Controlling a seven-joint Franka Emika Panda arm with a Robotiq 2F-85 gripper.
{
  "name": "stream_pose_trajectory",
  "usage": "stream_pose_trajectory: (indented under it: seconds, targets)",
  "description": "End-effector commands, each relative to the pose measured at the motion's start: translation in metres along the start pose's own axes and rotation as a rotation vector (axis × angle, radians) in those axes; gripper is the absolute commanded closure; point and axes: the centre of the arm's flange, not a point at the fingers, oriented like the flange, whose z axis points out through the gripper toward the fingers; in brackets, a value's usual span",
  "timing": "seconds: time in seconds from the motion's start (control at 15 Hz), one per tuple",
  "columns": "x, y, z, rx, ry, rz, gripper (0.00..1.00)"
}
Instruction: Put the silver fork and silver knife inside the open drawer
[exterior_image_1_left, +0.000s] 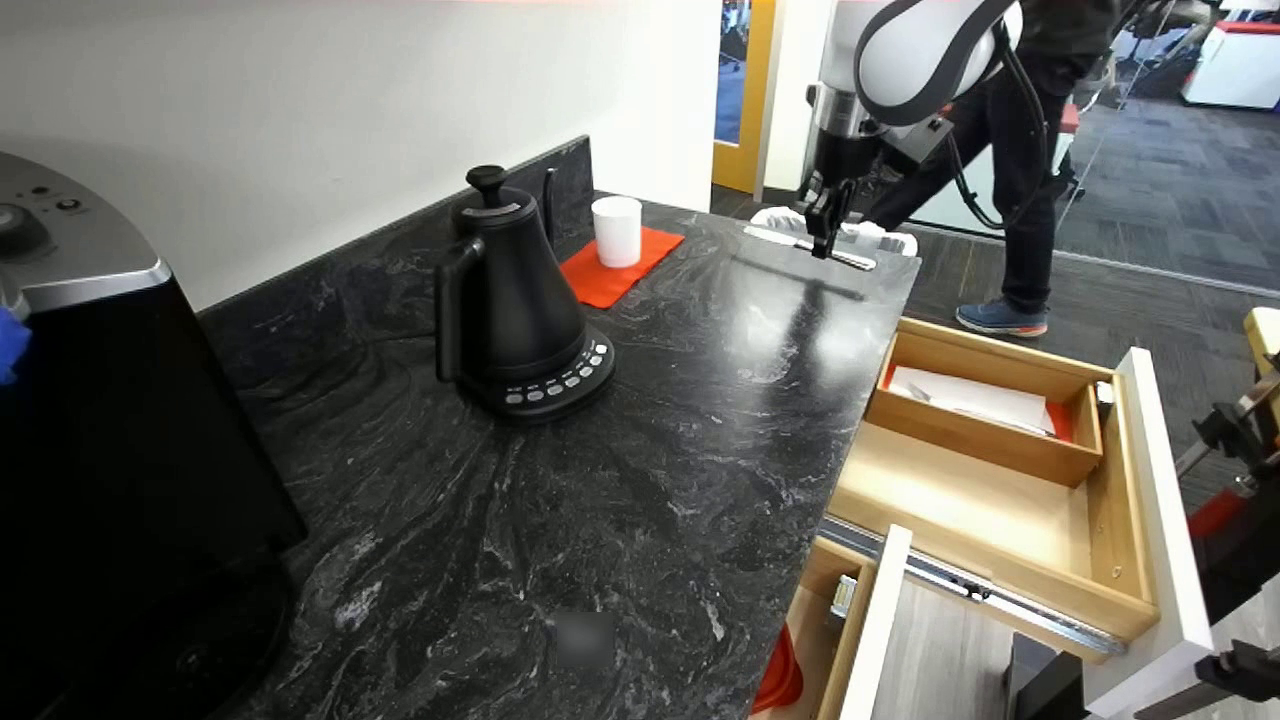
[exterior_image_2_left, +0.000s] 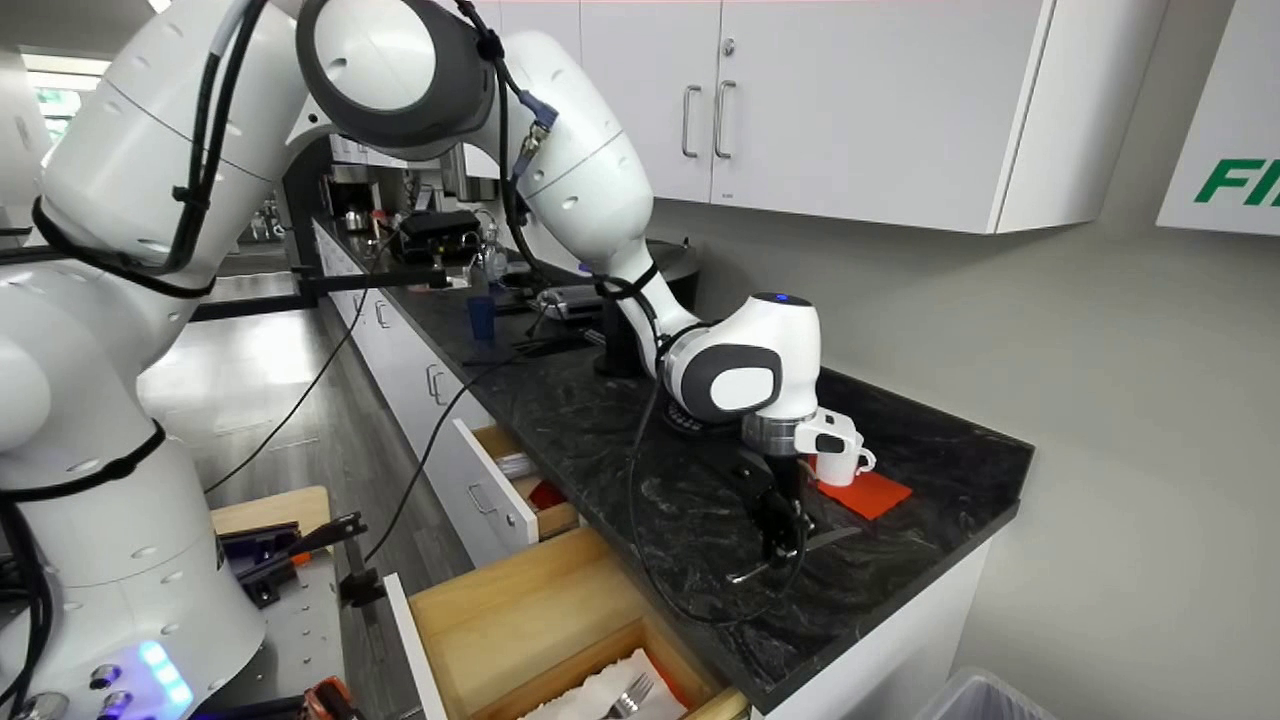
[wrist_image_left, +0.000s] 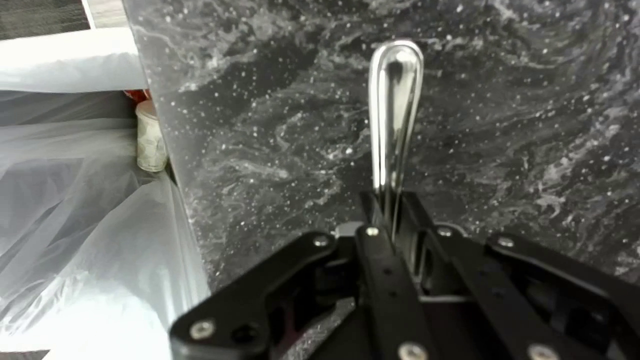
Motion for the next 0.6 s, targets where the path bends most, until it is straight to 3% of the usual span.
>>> stream_pose_trajectory:
  seconds: [0.0, 0.2, 0.53]
  targets:
    - [-0.014, 0.008, -0.048, -0.011, 0.017, 0.034, 0.94]
    - [-0.025, 0.015, -0.069, -0.008, 0.008, 0.042, 0.94]
    - [-0.067, 0.012, -0.092, 0.022, -0.075, 0.047, 0.94]
